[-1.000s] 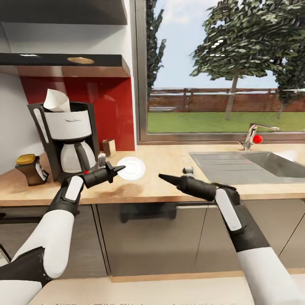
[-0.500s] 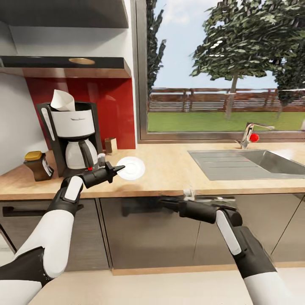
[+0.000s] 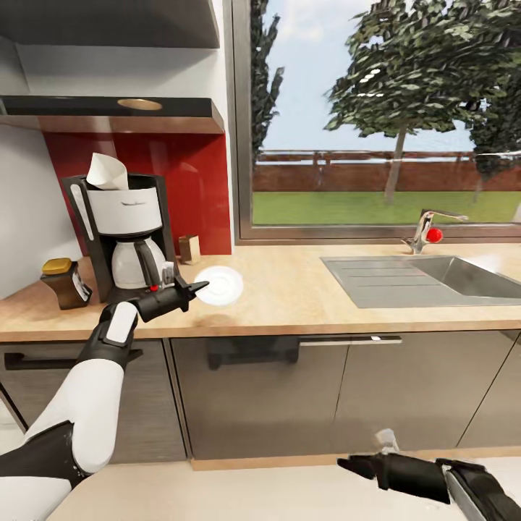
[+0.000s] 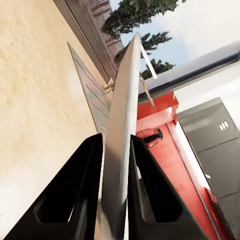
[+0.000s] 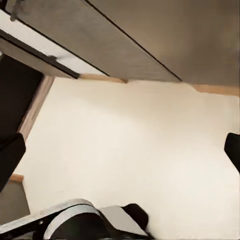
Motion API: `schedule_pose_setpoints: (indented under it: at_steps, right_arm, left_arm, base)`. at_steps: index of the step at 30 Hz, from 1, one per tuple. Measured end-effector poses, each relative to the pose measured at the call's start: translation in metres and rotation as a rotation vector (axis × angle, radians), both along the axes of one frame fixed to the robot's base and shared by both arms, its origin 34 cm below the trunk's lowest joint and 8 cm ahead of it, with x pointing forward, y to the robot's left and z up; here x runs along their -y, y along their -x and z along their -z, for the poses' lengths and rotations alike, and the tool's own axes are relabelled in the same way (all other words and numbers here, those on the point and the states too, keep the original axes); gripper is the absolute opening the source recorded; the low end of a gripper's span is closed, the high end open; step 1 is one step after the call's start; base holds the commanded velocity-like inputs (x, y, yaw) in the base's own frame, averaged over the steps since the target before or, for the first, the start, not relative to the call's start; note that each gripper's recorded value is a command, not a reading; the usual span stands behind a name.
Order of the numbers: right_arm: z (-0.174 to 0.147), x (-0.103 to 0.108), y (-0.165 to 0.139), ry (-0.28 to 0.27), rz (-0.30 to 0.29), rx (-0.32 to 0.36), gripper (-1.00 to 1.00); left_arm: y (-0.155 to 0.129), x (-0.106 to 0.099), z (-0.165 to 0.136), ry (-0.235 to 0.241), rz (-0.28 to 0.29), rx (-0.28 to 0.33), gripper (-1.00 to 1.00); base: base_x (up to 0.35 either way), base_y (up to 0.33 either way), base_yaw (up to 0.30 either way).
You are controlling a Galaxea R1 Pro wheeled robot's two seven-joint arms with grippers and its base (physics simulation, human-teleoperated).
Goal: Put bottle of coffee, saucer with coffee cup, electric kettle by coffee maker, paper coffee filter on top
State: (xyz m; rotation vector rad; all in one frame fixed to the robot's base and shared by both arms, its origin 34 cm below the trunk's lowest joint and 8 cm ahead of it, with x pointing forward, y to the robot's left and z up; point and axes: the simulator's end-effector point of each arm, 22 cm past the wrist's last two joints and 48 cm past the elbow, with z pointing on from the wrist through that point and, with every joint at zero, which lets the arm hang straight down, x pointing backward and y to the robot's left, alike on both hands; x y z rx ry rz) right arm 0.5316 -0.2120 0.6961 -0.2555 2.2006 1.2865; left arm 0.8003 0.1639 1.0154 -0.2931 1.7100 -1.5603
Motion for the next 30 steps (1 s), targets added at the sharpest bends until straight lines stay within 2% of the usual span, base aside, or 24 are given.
schedule_pose_setpoints:
  at_steps: [2,3,5,6,7,8,9,10,12,15,17,24,30]
  right_arm:
    - [0.053,0.058,0.024,0.075,0.079,-0.081,1.0]
    - [0.066,0.076,0.032,0.098,0.104,-0.1,1.0]
    - [0.101,0.137,0.061,0.192,0.178,-0.12,1.0]
    - [0.108,0.151,0.069,0.213,0.195,-0.123,1.0]
    - [0.124,0.185,0.09,0.269,0.243,-0.128,1.0]
    - [0.134,0.206,0.106,0.302,0.282,-0.139,1.0]
    - [0.137,0.226,0.113,0.33,0.324,-0.135,1.0]
    - [0.137,0.236,0.114,0.344,0.35,-0.132,1.0]
    - [0.141,0.271,0.122,0.398,0.452,-0.141,1.0]
    - [0.147,0.302,0.132,0.458,0.546,-0.167,1.0]
    - [0.148,0.309,0.135,0.472,0.566,-0.173,1.0]
    - [0.147,0.314,0.136,0.476,0.572,-0.172,1.0]
    - [0.146,0.314,0.136,0.476,0.571,-0.171,1.0]
  left_arm:
    - [0.0,-0.001,-0.001,0.004,-0.002,0.001,-1.0]
    - [0.0,-0.001,-0.001,0.004,-0.003,0.001,-1.0]
    - [0.0,-0.002,-0.001,0.005,-0.004,0.001,-1.0]
    - [0.0,-0.002,-0.001,0.005,-0.004,0.001,-1.0]
    - [0.0,-0.002,-0.001,0.006,-0.004,0.002,-1.0]
    - [0.0,-0.002,-0.001,0.006,-0.004,0.001,-1.0]
    - [0.0,-0.001,-0.001,0.007,-0.003,0.002,-1.0]
    - [0.0,-0.001,-0.001,0.007,-0.003,0.002,-1.0]
    - [0.0,-0.001,-0.001,0.008,-0.003,0.001,-1.0]
    - [0.0,0.001,-0.001,0.009,-0.001,0.001,-1.0]
    - [0.0,0.002,-0.001,0.01,0.001,0.001,-1.0]
    - [0.0,0.004,-0.001,0.013,0.003,0.0,-1.0]
    - [0.0,0.005,0.0,0.015,0.005,-0.004,-1.0]
  base:
    - [0.0,0.0,0.0]
    - [0.0,0.0,0.0]
    - [0.0,0.0,0.0]
    - [0.0,0.0,0.0]
    - [0.0,0.0,0.0]
    - [0.0,0.0,0.0]
    - [0.0,0.0,0.0]
    - [0.0,0.0,0.0]
    - [0.0,0.0,0.0]
    - [0.0,0.0,0.0]
    - [0.0,0.0,0.0]
    - [0.004,0.0,0.0]
    - [0.146,0.0,0.005]
